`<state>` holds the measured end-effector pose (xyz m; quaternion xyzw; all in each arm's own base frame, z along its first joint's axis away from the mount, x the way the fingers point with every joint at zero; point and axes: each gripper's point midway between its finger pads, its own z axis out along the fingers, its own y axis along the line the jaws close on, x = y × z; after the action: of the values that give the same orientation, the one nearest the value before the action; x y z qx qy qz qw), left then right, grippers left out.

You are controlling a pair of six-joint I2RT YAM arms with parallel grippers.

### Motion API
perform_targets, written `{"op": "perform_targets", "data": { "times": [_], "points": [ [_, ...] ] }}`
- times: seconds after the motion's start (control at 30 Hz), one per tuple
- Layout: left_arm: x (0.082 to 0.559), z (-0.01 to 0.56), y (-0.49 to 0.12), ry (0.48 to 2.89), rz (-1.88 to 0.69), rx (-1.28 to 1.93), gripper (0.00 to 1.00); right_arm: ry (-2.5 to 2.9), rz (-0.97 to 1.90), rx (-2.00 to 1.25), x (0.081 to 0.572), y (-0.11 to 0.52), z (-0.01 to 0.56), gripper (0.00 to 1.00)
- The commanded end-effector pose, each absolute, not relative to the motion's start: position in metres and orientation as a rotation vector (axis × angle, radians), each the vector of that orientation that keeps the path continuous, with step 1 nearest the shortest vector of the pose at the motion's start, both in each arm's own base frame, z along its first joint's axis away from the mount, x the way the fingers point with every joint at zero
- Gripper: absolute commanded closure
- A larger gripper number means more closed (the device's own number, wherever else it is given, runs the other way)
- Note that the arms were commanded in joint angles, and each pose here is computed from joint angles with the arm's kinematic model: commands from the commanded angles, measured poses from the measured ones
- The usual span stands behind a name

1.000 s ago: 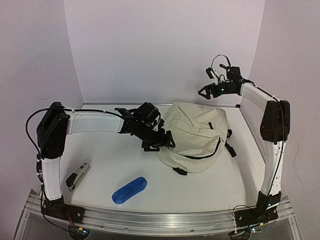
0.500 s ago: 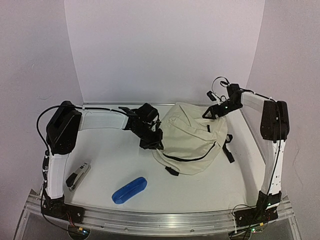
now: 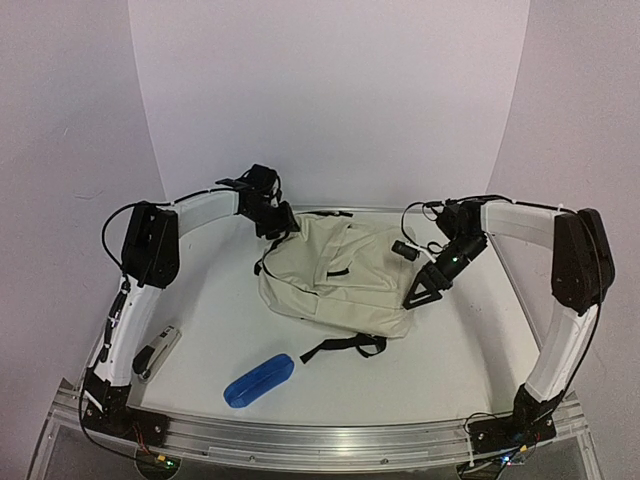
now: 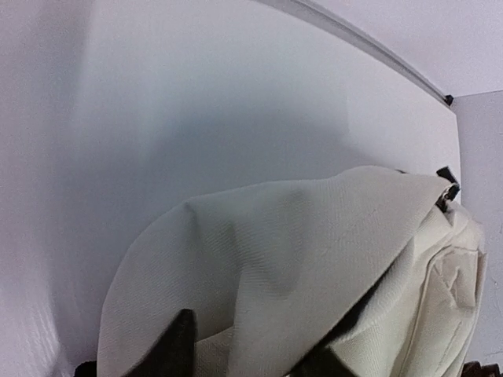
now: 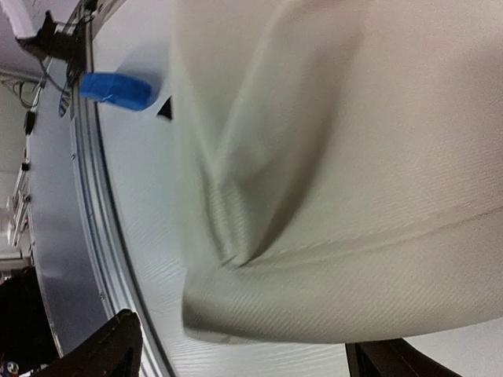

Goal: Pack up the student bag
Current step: Adjust the student bag at the center of the board.

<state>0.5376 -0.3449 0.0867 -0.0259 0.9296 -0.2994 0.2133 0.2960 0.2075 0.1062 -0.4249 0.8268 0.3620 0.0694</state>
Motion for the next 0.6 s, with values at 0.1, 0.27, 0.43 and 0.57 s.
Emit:
{"op": "perform_targets", "data": {
  "times": [0.1,0.27,0.43,0.57],
  "points": [
    [0.527,0.164,-0.315,2.476,-0.755,-0.081,0.36,2.297,0.935,-1.434,0.313,0.209,0.178,0.12],
    [0.468,0.173,-0.289,2.526,-0.728,-0.159,0.29,2.148,0.852,-1.431,0.347,0.233,0.211,0.16],
    [0.414,0.17,-0.289,2.591,-0.675,-0.206,0.27,2.077,0.797,-1.495,0.36,0.281,0.203,0.21],
    [0.379,0.142,-0.296,2.676,-0.734,-0.32,0.26,2.138,0.755,-1.479,0.383,0.289,0.173,0.25]
  ]
}}
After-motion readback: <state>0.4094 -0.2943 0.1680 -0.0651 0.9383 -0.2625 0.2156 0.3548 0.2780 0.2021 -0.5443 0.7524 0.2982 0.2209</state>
